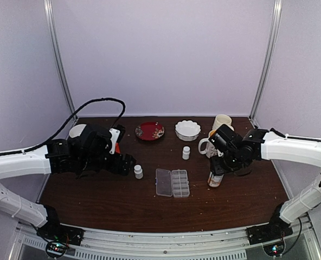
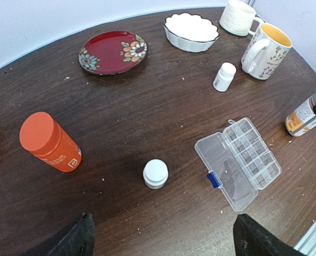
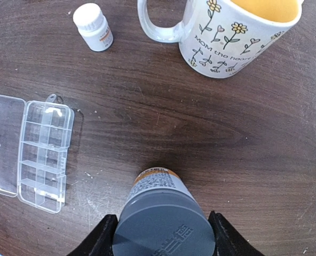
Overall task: Sort the pills into containers
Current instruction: Pick up the pill bottle from the center of the board, then unscrew the lid of the pill bottle.
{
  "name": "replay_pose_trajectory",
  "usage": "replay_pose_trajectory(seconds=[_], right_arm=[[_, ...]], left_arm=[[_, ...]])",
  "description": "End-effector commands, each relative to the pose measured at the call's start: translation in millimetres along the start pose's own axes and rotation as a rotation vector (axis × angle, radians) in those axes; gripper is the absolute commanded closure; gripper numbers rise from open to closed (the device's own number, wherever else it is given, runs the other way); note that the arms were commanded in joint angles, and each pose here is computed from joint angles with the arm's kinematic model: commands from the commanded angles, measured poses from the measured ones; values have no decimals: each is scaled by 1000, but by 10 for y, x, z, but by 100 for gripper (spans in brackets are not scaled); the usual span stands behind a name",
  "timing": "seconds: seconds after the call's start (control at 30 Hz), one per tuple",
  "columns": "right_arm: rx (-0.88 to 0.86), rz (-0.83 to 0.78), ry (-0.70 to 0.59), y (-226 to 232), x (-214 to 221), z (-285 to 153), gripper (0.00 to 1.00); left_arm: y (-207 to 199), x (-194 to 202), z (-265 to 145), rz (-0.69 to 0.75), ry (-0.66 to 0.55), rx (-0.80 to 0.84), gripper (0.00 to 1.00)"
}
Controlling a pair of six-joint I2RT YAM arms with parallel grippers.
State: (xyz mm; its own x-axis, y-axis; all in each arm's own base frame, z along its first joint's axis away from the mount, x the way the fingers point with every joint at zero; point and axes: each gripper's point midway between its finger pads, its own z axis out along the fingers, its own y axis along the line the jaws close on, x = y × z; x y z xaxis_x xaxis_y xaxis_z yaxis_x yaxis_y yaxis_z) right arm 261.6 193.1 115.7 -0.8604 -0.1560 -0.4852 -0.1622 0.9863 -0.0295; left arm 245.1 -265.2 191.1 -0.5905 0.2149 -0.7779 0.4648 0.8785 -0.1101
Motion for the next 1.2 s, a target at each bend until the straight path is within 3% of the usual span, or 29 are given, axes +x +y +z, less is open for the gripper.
replay_pose_trajectory(seconds=[0.0,0.23,0.4,0.6,0.83,1.17], right_arm=[[-88,3,-82,119,-232,-288,56],[-256,-21,-134,514,-324,-640,61],[-422,-25,-172,873,-384,-928,64],[-633,-40,-211,1321,-421,-1280,66],[-791,-72,-283,1732,-465,-1627,69],[-863,-105,-387,2114,-607,-1951,74]], left_arm=[[-106,-78,1,3,-48,68,7],[-346,-244,-172,89,-192,172,2],[-697,-369,-504,288,-420,282,3],[-978,-219,-840,545,-663,456,2],[-1063,-205,-812,637,-649,451,3],[-1171,-217,-651,584,-596,462,3]])
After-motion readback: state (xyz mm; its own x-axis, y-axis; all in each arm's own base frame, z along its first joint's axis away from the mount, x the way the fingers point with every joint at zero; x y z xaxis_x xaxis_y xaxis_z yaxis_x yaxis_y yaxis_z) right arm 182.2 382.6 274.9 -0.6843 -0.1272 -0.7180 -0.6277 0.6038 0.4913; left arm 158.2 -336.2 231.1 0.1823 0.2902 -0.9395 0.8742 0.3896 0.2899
